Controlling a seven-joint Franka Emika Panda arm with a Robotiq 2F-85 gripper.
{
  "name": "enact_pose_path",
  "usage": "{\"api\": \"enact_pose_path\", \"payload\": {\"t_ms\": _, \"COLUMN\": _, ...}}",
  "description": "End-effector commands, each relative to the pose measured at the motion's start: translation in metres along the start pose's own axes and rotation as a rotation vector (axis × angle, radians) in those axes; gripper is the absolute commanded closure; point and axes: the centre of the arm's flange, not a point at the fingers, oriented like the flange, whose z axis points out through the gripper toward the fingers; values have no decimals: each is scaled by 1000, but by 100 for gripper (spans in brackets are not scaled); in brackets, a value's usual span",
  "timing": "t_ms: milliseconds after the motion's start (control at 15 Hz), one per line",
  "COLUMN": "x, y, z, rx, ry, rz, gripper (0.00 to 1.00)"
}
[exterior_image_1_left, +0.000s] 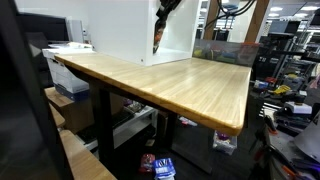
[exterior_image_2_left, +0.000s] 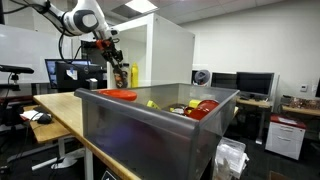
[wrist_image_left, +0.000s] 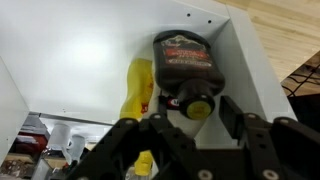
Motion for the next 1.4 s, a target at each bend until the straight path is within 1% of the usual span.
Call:
{"api": "enact_pose_path", "payload": {"t_ms": 0, "x": 2, "y": 3, "z": 5, "rx": -6, "ry": 40, "rz": -19, "gripper": 52}}
{"api": "enact_pose_path", "payload": {"t_ms": 67, "x": 2, "y": 3, "z": 5, "rx": -7, "ry": 44, "rz": -19, "gripper": 64}}
{"api": "enact_pose_path", "payload": {"t_ms": 133, "x": 2, "y": 3, "z": 5, "rx": -7, "ry": 48, "rz": -19, "gripper": 69}}
{"api": "enact_pose_path", "payload": {"t_ms": 200, "x": 1, "y": 3, "z": 5, "rx": -6, "ry": 48, "rz": -20, "gripper": 70}}
{"api": "enact_pose_path", "payload": {"t_ms": 267, "x": 1, "y": 3, "z": 4, "rx": -3, "ry": 44, "rz": -19, "gripper": 45}}
{"api": "enact_pose_path", "payload": {"t_ms": 333, "x": -1, "y": 3, "z": 3, "rx": 2, "ry": 33, "rz": -16, "gripper": 39}}
{"api": "enact_pose_path", "payload": {"t_ms": 400, "x": -2, "y": 3, "z": 1, "rx": 2, "ry": 21, "rz": -13, "gripper": 38}}
{"api": "enact_pose_path", "payload": {"t_ms": 533, "x": -5, "y": 3, "z": -3, "rx": 5, "ry": -10, "rz": -3, "gripper": 31}}
{"api": "enact_pose_path", "payload": {"t_ms": 600, "x": -7, "y": 4, "z": -6, "rx": 9, "ry": -44, "rz": -3, "gripper": 18}}
{"api": "enact_pose_path", "payload": {"t_ms": 800, "x": -21, "y": 3, "z": -11, "rx": 35, "ry": -163, "rz": -7, "gripper": 2}}
{"api": "enact_pose_path", "payload": {"t_ms": 933, "x": -28, "y": 3, "z": -10, "rx": 42, "ry": -238, "rz": -3, "gripper": 0}}
{"api": "enact_pose_path", "payload": {"t_ms": 1200, "x": -47, "y": 3, "z": -6, "rx": 35, "ry": -355, "rz": 0, "gripper": 0}}
{"api": "enact_pose_path", "payload": {"t_ms": 1333, "x": -54, "y": 3, "z": -4, "rx": 34, "ry": -401, "rz": 2, "gripper": 0}}
